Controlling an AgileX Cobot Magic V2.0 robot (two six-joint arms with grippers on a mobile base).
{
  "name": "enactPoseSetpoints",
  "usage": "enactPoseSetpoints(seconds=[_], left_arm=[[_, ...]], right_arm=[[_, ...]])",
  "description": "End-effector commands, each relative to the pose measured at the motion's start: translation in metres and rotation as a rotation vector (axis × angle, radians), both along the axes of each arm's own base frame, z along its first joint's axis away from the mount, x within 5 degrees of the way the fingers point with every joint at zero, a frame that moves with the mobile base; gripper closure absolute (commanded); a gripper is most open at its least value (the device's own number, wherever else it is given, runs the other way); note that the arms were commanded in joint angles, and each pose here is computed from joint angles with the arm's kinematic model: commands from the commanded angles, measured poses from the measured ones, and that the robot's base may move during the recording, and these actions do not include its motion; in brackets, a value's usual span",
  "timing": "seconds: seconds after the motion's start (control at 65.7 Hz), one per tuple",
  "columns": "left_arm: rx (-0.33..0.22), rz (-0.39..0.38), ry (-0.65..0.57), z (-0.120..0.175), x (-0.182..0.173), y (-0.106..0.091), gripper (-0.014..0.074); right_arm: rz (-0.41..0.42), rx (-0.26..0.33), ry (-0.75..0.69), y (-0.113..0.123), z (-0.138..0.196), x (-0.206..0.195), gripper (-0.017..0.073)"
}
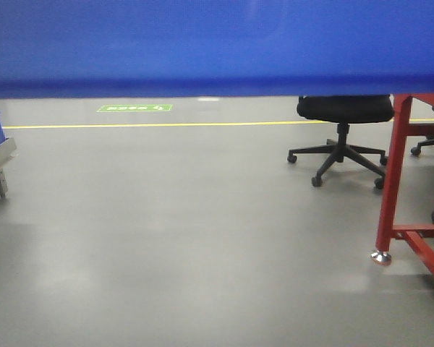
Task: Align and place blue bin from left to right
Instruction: 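Hold the bin with both grippers while driving across the floor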
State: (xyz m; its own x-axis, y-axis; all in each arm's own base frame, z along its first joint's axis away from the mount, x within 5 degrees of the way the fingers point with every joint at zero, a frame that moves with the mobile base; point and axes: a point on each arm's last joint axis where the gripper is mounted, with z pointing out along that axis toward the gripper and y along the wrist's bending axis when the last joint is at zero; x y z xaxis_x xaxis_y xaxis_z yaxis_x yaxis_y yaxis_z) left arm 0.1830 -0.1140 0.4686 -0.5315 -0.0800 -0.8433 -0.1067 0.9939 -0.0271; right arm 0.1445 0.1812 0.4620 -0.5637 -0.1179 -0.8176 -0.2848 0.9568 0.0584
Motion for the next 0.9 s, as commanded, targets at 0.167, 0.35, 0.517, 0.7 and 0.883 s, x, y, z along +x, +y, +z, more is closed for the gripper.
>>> enactPoseSetpoints(seconds=[0.167,0.35,0.517,0.7,0.883], left_arm=[[-0.027,-0.053,-0.092,0.0094,0.0019,-0.0052,0.0704],[-0.027,-0.053,-0.092,0.0094,0.0019,-0.0052,0.0704],[-0.027,-0.053,-0.092,0.0094,0.0019,-0.0052,0.0704],[-0.027,-0.053,-0.092,0.0094,0.0019,-0.0052,0.0704],[-0.027,-0.053,-0.092,0.0094,0.0019,-0.0052,0.0704]], right_arm=[[0.128,0.123,-0.125,0.0132,0.0159,-0.0008,0.0631],[0.128,0.123,-0.125,0.0132,0.0159,-0.0008,0.0631],[0.128,0.123,-0.125,0.0132,0.0159,-0.0008,0.0631],[0.128,0.123,-0.125,0.0132,0.0159,-0.0008,0.0631],[0.128,0.123,-0.125,0.0132,0.0159,-0.0008,0.0631]])
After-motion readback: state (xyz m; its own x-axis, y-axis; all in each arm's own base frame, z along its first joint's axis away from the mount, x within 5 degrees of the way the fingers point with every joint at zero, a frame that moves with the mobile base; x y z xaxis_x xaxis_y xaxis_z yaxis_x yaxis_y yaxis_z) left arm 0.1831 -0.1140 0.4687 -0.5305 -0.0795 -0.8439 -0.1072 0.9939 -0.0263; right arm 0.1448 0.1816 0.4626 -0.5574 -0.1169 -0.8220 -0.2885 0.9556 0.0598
